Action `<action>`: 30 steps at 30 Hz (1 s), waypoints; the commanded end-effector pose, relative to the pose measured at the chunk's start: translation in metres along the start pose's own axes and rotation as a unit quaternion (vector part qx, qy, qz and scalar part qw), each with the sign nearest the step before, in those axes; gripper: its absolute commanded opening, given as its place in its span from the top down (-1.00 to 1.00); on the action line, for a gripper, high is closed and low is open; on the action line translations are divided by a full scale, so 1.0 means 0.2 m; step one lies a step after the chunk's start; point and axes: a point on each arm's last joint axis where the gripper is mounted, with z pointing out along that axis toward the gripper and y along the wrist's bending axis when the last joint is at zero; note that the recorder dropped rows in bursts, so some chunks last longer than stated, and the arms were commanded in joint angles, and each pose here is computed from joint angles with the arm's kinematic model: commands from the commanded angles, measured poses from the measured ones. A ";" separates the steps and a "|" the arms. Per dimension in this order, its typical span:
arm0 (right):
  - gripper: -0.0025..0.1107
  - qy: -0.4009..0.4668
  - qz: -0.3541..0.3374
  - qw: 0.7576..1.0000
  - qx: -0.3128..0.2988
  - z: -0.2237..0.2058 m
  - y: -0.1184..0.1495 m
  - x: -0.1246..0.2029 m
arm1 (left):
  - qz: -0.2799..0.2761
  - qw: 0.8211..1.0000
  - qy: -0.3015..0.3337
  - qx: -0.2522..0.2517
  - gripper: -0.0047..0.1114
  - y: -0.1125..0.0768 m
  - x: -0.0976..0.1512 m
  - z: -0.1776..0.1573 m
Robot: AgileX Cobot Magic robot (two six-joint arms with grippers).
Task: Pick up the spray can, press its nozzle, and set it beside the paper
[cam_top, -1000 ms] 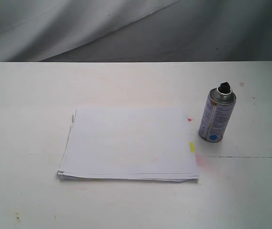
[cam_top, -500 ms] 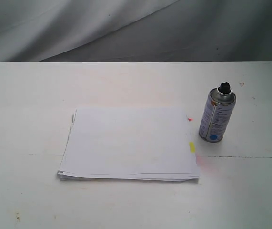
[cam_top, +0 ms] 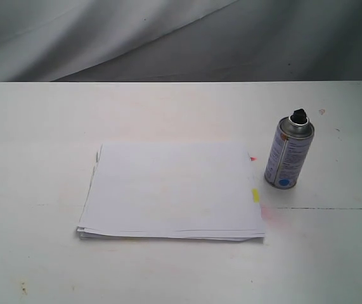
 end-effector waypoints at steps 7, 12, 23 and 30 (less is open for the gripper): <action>0.96 -0.002 0.004 1.000 -0.001 -0.01 0.00 -0.01 | -0.034 0.999 0.023 0.000 0.92 0.00 0.03 0.00; 0.96 -0.002 0.004 1.000 -0.001 -0.01 0.00 -0.01 | -0.034 0.999 0.023 0.000 0.92 0.00 0.03 0.00; 0.96 -0.003 -0.016 1.000 0.004 -0.01 0.00 -0.01 | -0.034 0.999 0.023 0.000 0.92 0.00 0.03 0.00; 0.96 0.056 -0.031 0.998 0.009 0.04 -0.01 0.17 | -0.033 0.999 0.023 0.000 0.92 0.00 0.03 0.00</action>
